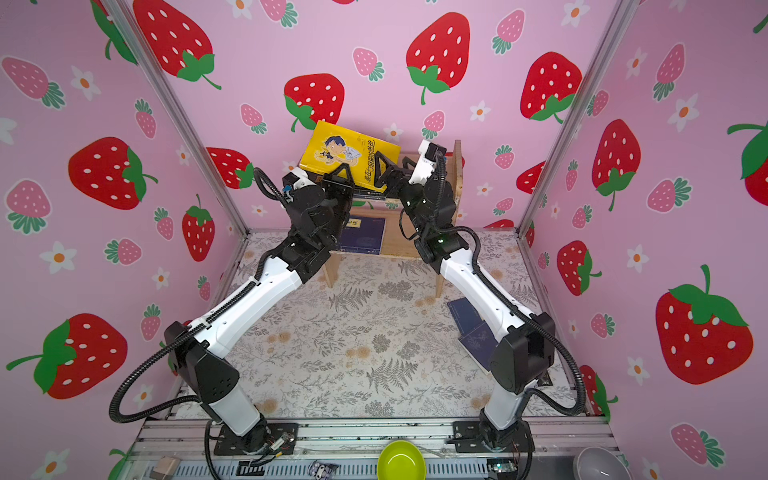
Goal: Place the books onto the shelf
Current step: 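Lower the yellow book onto the black book atop the shelf with both grippers, then open the left gripper and draw it back while the right presses the yellow book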
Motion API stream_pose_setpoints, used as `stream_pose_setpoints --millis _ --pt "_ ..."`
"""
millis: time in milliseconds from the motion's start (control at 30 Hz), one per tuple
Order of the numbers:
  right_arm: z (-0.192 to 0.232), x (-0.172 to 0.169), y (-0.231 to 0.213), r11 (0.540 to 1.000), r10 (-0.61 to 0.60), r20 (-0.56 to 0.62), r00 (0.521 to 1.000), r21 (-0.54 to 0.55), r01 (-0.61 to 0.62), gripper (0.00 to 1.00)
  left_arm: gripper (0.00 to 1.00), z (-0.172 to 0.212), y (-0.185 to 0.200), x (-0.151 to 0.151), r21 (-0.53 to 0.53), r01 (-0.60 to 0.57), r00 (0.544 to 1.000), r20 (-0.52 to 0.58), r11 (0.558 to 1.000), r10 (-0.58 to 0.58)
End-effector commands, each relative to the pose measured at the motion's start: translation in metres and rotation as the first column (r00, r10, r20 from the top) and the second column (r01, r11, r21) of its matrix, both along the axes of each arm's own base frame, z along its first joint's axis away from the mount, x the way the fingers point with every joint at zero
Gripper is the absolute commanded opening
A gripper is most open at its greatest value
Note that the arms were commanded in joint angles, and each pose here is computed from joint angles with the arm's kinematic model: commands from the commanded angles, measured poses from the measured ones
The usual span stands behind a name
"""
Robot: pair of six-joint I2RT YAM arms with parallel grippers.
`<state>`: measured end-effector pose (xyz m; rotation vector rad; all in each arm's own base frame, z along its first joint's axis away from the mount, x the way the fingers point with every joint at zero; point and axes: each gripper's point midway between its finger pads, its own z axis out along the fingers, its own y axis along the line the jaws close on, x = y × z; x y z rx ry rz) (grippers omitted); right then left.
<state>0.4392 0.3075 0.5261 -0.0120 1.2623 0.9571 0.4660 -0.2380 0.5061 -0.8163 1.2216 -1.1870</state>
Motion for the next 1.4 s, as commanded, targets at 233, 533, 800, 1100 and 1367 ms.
stream_pose_setpoints --millis 233,533,800,1100,1367 --pt "-0.040 0.018 0.019 1.000 0.011 -0.117 0.993 -0.028 -0.015 0.85 0.00 0.021 0.013 -0.006 -0.034 -0.030 0.999 0.039 0.999 0.031" --pt "-0.064 0.033 0.030 0.997 -0.021 -0.166 0.986 -0.070 0.010 0.81 0.43 0.014 0.016 -0.010 -0.022 -0.031 0.999 0.004 0.999 0.031" --pt "-0.078 0.041 0.032 0.996 -0.043 -0.200 0.979 -0.085 0.026 0.79 0.70 0.007 0.030 -0.020 0.017 -0.055 0.998 -0.036 0.998 0.056" --pt "-0.070 0.033 0.023 0.994 -0.066 -0.176 0.982 -0.102 0.049 0.81 0.87 0.005 0.092 -0.056 0.169 -0.094 0.991 -0.080 0.981 0.109" --pt "-0.034 0.010 0.015 0.989 -0.042 -0.073 0.996 -0.146 0.031 0.90 0.90 0.031 0.164 -0.106 0.573 -0.139 0.988 0.029 0.808 0.150"
